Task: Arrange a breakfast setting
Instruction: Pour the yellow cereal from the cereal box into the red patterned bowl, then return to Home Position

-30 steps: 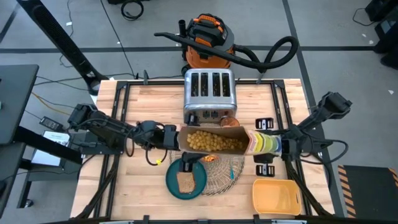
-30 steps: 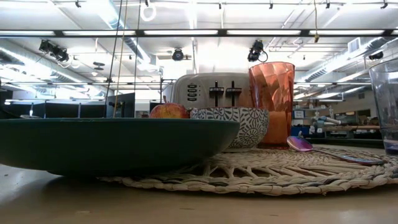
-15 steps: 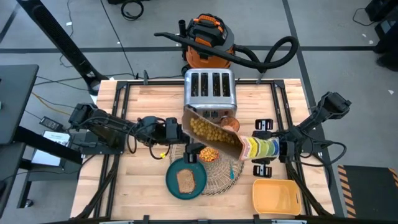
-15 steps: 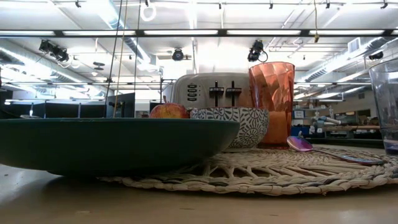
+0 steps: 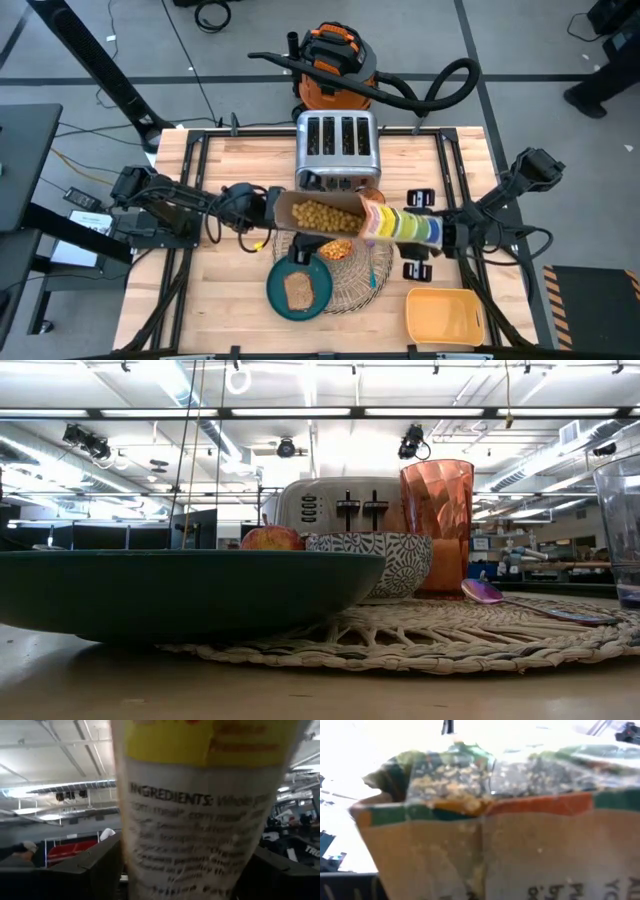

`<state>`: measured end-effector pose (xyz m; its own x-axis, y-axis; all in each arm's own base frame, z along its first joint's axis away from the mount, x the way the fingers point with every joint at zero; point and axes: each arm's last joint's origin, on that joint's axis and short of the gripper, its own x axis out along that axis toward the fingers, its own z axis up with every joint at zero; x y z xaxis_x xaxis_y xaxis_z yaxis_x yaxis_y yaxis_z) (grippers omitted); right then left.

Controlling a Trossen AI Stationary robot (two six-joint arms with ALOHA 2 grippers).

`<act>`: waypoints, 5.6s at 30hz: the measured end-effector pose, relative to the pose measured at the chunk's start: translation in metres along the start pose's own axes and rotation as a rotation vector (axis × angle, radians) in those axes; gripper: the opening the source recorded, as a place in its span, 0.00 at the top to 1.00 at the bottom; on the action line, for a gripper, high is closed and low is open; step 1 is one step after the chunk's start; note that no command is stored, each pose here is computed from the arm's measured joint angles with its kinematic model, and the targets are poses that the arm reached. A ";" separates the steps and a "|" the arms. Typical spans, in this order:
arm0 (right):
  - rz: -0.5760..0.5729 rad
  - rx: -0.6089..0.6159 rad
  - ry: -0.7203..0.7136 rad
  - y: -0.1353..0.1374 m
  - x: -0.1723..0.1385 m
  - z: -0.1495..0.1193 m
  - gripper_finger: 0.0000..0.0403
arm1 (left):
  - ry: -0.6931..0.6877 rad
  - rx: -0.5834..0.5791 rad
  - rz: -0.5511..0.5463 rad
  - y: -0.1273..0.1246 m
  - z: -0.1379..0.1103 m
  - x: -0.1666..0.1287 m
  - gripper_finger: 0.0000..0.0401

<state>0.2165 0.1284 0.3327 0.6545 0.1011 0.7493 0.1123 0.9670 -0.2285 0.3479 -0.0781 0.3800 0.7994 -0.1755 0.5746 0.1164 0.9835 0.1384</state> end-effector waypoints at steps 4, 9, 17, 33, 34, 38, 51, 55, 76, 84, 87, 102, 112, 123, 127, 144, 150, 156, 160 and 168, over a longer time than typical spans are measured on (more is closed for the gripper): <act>-0.027 0.006 0.014 -0.005 0.001 -0.004 0.59 | -0.001 -0.051 0.008 0.003 0.000 0.000 0.24; -0.056 0.003 0.035 -0.007 0.002 -0.005 0.59 | -0.026 -0.070 0.012 0.004 0.002 0.000 0.39; -0.121 0.043 0.084 -0.009 0.002 -0.006 0.53 | -0.034 -0.070 0.016 0.004 0.003 0.000 0.66; -0.375 -0.069 0.468 0.016 -0.017 0.014 0.04 | 0.218 0.046 0.088 0.017 0.065 -0.022 0.74; -0.373 -0.088 0.505 0.020 -0.019 0.016 0.03 | 0.270 0.063 0.120 0.019 0.073 -0.028 0.74; -0.346 -0.089 0.584 0.033 -0.028 0.026 0.02 | 0.458 0.121 0.275 0.026 0.092 -0.050 0.74; -0.340 -0.063 0.736 0.052 -0.044 0.041 0.04 | 0.833 0.257 0.990 0.044 0.104 -0.153 0.74; -0.324 -0.045 0.733 0.056 -0.046 0.041 0.04 | 0.806 0.274 1.182 0.043 0.075 -0.186 0.74; -0.275 0.046 0.741 0.069 -0.052 0.036 0.04 | 0.671 0.250 1.760 0.102 -0.041 -0.301 0.74; -0.255 0.053 0.742 0.072 -0.055 0.039 0.04 | 0.771 0.272 1.774 0.116 -0.038 -0.310 0.59; -0.245 0.059 0.741 0.073 -0.056 0.041 0.04 | 0.786 0.233 1.747 0.117 -0.039 -0.310 0.49; -0.243 0.075 0.755 0.077 -0.061 0.048 0.04 | 1.073 0.032 1.681 0.119 -0.001 -0.283 0.32; -0.245 0.075 0.757 0.077 -0.061 0.048 0.04 | 1.132 -0.194 1.632 0.119 0.035 -0.261 0.33; -0.218 0.130 0.734 0.080 -0.064 0.055 0.04 | 1.207 -0.254 1.593 0.114 0.100 -0.238 0.33; -0.150 0.191 0.660 0.078 -0.063 0.067 0.04 | 1.181 -0.314 1.494 0.111 0.136 -0.224 0.33; -0.028 0.397 0.707 0.033 -0.077 0.033 0.12 | 0.775 -0.284 0.578 0.061 0.123 -0.171 0.33; 0.039 0.352 0.744 0.008 -0.073 0.023 0.16 | 0.706 -0.235 0.378 0.028 0.053 -0.176 0.33; 0.039 0.360 0.850 -0.018 -0.078 0.015 0.28 | 0.576 -0.237 0.252 0.000 0.011 -0.200 0.33; -0.018 0.331 0.866 -0.037 -0.086 0.002 0.39 | 0.526 -0.225 0.241 -0.004 -0.005 -0.219 0.33; -0.111 0.295 0.881 -0.081 -0.126 -0.028 0.62 | 0.563 -0.229 0.287 0.005 -0.022 -0.235 0.45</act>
<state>0.1457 0.0312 0.2397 0.9956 -0.0925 -0.0119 0.0931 0.9930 0.0731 0.1741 -0.0306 0.2281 0.9954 0.0833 0.0466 -0.0745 0.9831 -0.1671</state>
